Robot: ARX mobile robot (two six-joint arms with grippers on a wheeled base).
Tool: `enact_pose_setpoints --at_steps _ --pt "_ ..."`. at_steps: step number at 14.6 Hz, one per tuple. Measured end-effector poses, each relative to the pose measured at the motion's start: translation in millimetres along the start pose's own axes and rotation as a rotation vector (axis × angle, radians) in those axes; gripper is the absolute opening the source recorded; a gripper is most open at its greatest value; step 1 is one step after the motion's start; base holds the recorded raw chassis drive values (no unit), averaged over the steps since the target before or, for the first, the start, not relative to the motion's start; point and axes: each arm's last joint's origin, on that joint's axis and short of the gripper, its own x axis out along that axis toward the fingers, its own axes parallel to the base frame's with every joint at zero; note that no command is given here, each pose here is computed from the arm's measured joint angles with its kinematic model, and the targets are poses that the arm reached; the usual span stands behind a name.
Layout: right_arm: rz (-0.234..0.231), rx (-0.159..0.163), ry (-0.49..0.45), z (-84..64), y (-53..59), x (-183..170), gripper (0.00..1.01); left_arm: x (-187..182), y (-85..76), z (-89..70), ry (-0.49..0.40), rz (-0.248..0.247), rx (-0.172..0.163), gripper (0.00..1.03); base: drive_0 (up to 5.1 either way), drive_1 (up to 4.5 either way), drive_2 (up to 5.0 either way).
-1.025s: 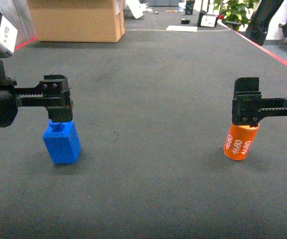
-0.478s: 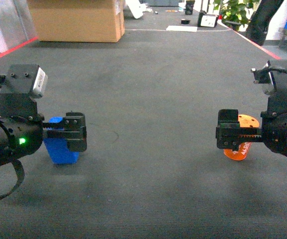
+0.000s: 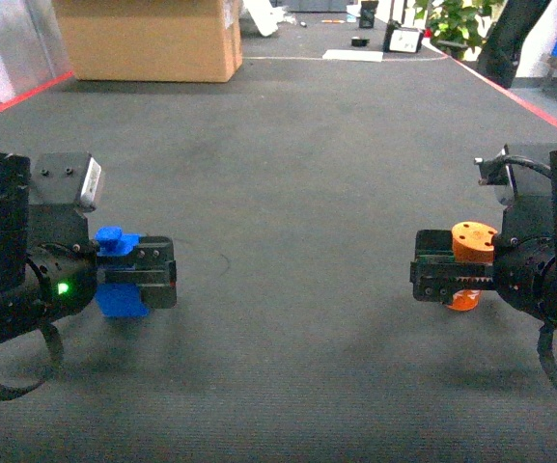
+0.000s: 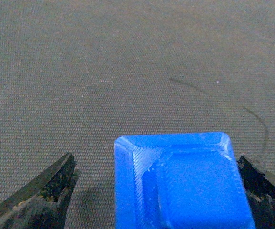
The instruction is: Sort blue parts and orange caps into right shelf containers
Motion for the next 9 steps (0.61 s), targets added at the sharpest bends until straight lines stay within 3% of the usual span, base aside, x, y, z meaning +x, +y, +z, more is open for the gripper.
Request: enact_pose_setpoints --at_steps 1,4,6,9 --pt "-0.012 -0.002 0.003 -0.9 0.1 1 0.90 2 1.4 -2.4 0.004 0.015 -0.005 0.98 0.0 0.00 0.0" --pt "-0.016 -0.015 0.008 -1.3 0.1 2 0.50 2 1.5 -3.7 0.010 0.018 -0.016 0.62 0.0 0.00 0.0" --pt "-0.012 -0.018 0.005 -0.8 0.2 2 0.46 1 1.5 -2.4 0.004 0.019 -0.017 0.47 0.0 0.00 0.0" --pt "0.018 0.002 -0.104 14.2 0.6 -27 0.45 -32 0.6 23.8 -0.150 0.037 -0.028 0.45 0.0 0.00 0.0"
